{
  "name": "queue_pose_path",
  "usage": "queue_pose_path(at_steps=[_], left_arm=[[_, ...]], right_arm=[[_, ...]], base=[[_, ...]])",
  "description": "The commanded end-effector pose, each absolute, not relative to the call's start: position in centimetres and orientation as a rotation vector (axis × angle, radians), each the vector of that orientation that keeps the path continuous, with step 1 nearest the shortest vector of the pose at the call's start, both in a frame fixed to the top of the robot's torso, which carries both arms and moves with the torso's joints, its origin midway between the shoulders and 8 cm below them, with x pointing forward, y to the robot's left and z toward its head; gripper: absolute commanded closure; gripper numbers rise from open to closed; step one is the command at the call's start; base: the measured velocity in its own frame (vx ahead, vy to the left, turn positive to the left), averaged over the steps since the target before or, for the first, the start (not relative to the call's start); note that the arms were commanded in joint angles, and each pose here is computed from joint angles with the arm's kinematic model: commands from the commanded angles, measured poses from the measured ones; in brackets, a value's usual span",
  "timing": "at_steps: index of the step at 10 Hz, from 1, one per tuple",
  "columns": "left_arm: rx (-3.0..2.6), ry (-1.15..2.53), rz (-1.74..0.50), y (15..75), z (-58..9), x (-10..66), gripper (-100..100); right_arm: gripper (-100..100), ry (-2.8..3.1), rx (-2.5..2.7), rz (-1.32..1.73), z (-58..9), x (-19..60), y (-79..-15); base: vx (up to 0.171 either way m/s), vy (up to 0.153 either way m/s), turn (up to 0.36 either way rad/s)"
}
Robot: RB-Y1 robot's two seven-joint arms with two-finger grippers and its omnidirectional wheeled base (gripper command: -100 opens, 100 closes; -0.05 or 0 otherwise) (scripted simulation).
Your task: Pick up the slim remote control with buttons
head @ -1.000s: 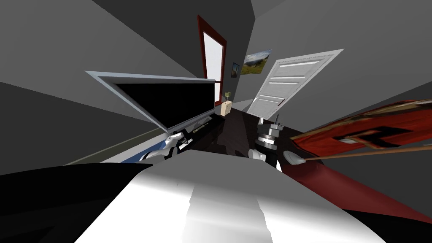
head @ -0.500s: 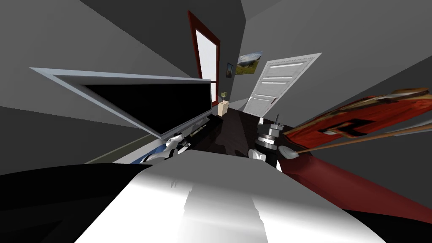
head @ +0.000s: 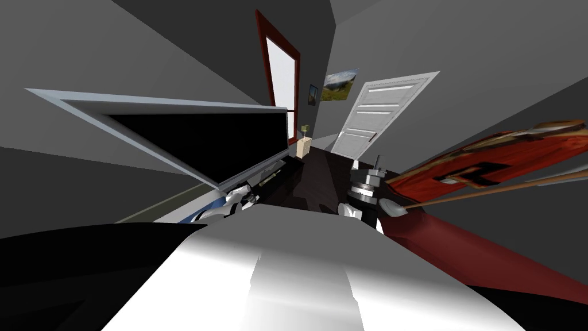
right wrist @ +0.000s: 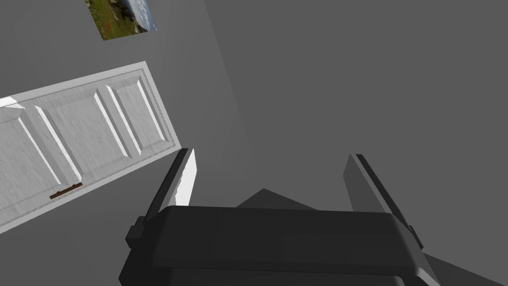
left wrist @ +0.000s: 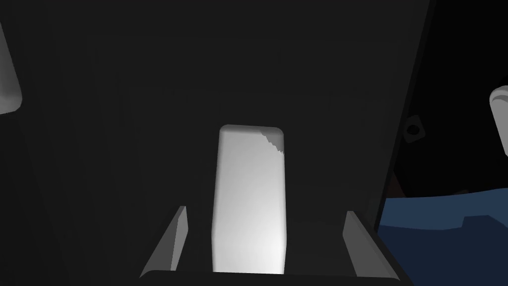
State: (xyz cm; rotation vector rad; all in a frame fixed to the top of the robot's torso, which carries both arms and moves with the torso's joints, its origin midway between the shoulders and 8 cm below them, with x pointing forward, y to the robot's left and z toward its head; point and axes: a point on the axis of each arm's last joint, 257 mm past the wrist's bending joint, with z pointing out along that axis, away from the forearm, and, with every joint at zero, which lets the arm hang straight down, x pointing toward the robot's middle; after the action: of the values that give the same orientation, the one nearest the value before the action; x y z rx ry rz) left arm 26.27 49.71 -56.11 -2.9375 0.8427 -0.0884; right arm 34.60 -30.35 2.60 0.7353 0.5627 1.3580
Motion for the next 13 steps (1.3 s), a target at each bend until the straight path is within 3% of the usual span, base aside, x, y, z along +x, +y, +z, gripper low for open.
queue_pose_path(at_steps=[1,13], left_arm=[[-2.951,0.842,-0.071,49.33,-56.46,25.64,-100],[-2.962,0.842,-0.055,49.04,-56.79,25.00,-100]], right_arm=[[0,0.563,0.735,1.358,2.60,34.60,-30.35],[0,0.563,0.735,1.358,2.60,34.60,-30.35]], base=[[0.002,0.010,0.032],[0.002,0.005,0.006]])
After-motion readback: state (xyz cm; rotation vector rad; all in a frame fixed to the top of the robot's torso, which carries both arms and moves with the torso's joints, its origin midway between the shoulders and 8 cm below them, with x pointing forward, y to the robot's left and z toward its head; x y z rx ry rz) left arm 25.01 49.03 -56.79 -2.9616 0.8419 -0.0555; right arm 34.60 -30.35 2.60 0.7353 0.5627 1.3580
